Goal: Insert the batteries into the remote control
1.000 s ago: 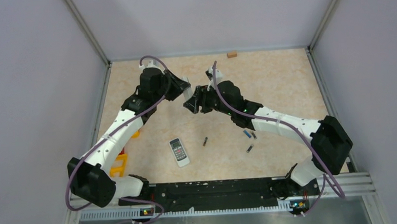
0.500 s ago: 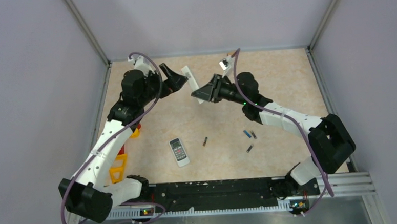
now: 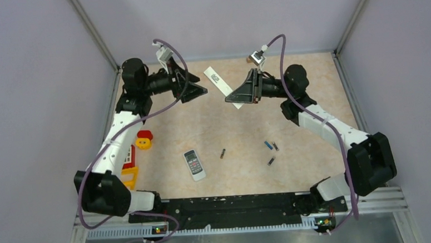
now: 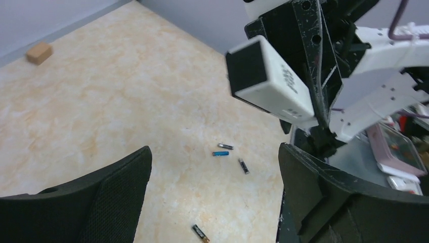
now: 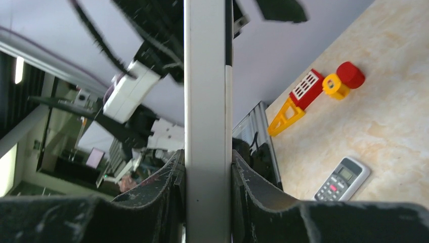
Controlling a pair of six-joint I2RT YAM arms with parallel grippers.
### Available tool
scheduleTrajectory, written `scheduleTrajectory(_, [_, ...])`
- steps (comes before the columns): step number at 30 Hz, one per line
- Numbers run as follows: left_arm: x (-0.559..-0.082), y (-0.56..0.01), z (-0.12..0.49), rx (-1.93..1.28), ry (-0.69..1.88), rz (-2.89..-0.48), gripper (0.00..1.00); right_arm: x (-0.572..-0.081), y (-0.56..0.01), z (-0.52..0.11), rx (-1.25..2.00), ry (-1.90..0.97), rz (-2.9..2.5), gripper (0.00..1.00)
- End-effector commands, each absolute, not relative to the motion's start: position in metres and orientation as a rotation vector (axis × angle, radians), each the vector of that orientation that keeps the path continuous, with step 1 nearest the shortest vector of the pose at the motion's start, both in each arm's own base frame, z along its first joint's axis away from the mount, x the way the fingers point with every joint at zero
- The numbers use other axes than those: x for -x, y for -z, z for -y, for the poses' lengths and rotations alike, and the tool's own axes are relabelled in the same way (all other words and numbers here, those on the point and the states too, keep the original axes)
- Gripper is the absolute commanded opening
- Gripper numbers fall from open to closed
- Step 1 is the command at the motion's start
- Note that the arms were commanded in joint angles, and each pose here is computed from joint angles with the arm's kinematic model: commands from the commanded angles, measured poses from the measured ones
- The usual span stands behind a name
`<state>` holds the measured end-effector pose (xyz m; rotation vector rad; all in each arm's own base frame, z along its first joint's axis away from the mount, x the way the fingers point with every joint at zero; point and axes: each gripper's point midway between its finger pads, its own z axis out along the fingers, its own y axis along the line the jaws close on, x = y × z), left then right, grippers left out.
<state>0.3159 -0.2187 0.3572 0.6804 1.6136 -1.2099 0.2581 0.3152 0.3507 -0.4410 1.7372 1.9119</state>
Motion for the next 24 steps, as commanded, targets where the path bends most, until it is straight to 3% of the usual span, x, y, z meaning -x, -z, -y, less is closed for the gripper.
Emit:
scheduleTrajectory(1, [-0.281, -0.390, 0.221, -1.091, 1.392, -1.342, 0.96, -0.223, -0.378, -0.303, 0.624, -1.919, -1.668, 0.04])
scheduleTrajectory(14, [-0.222, -0.385, 0.233, -1.367, 1.438, -1.157, 0.81, -0.187, -0.362, -0.323, 0.684, -2.110, -1.691, 0.00])
scheduleTrajectory(20, [-0.209, -0.385, 0.230, -1.401, 1.418, -1.129, 0.63, -0.171, -0.375, -0.326, 0.714, -2.249, -1.625, 0.00])
scheduleTrajectory(24, [-0.195, -0.389, 0.227, -1.432, 1.395, -1.093, 0.59, -0.167, -0.376, -0.326, 0.714, -2.306, -1.608, 0.00])
